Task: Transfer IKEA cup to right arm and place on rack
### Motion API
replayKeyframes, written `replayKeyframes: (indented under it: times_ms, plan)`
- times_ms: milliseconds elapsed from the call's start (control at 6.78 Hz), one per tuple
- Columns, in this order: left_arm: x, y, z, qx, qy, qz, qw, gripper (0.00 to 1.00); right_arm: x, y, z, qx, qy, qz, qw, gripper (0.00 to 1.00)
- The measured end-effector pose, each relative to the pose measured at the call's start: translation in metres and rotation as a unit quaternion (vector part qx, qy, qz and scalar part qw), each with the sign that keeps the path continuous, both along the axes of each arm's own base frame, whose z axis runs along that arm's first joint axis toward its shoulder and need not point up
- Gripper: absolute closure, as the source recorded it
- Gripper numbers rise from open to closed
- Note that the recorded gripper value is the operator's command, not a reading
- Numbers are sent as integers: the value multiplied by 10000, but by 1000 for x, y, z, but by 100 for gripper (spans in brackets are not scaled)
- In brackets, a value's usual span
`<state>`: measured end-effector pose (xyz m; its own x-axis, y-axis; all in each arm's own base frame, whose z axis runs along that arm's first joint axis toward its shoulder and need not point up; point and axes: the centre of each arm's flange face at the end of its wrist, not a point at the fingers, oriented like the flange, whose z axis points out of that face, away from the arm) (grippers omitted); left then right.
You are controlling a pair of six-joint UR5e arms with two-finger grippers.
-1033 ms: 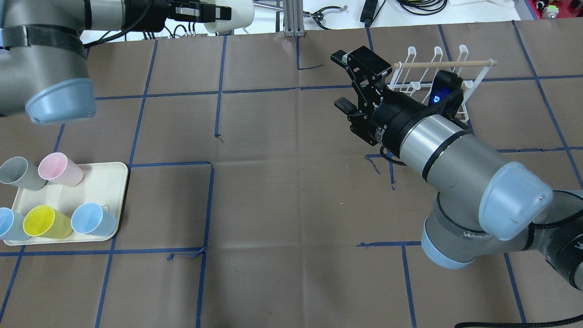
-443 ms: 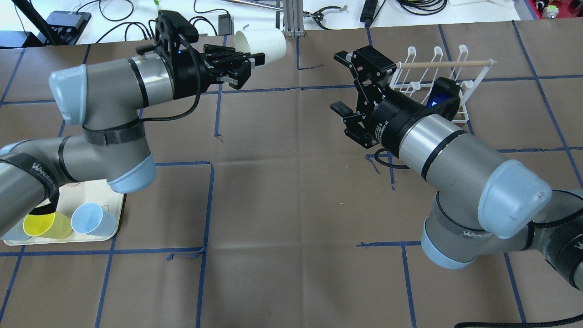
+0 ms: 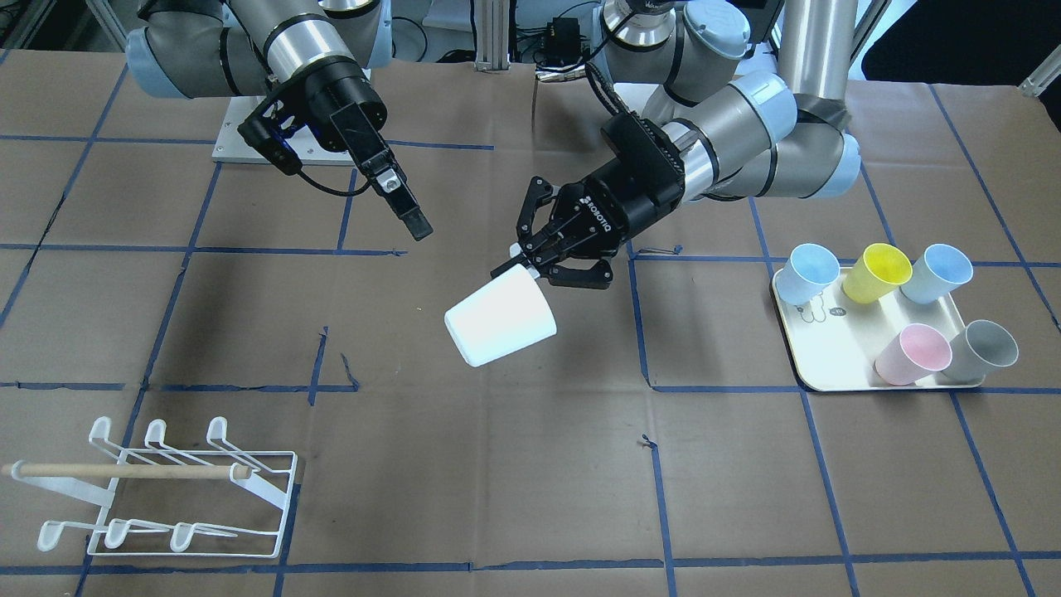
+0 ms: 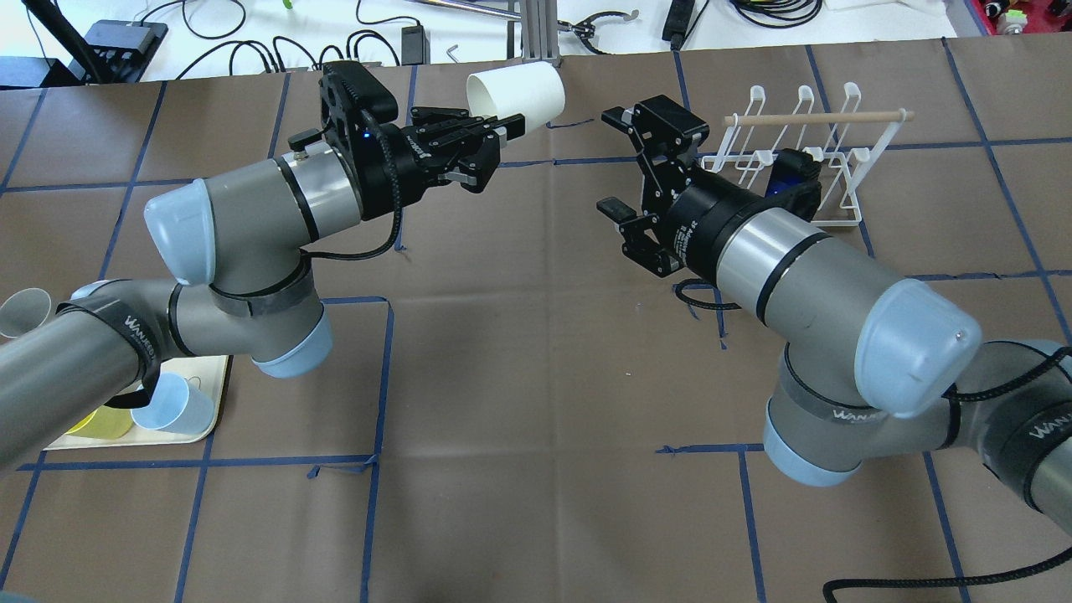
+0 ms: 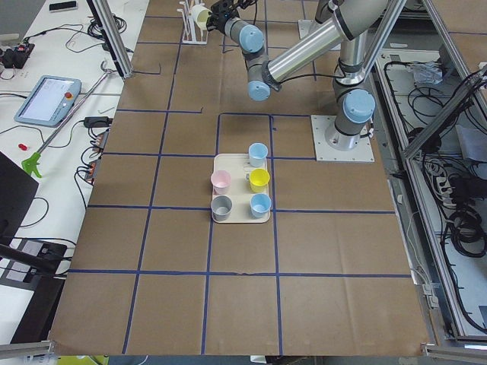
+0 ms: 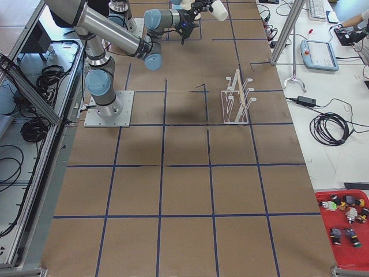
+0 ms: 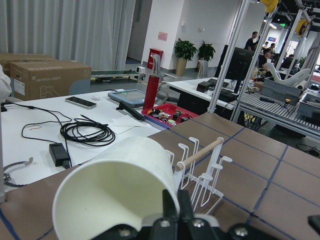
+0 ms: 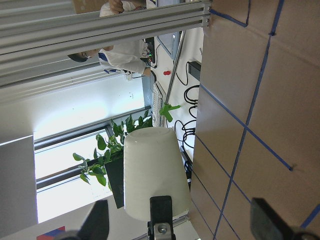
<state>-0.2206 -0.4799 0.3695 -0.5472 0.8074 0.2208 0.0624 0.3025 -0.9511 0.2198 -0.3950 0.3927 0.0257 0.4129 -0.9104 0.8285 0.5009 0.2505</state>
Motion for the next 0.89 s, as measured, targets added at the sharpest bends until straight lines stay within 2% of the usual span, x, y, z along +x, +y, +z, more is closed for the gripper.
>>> replayKeyframes:
  times_ms: [443, 885]
  plan:
    - [-12, 20, -5, 67, 39, -114, 9999, 100, 15, -26, -7, 218, 49, 148, 9996, 0]
    - [-13, 22, -6, 74, 37, -116, 9999, 100, 20, -48, -12, 242, 73, 171, 9995, 2]
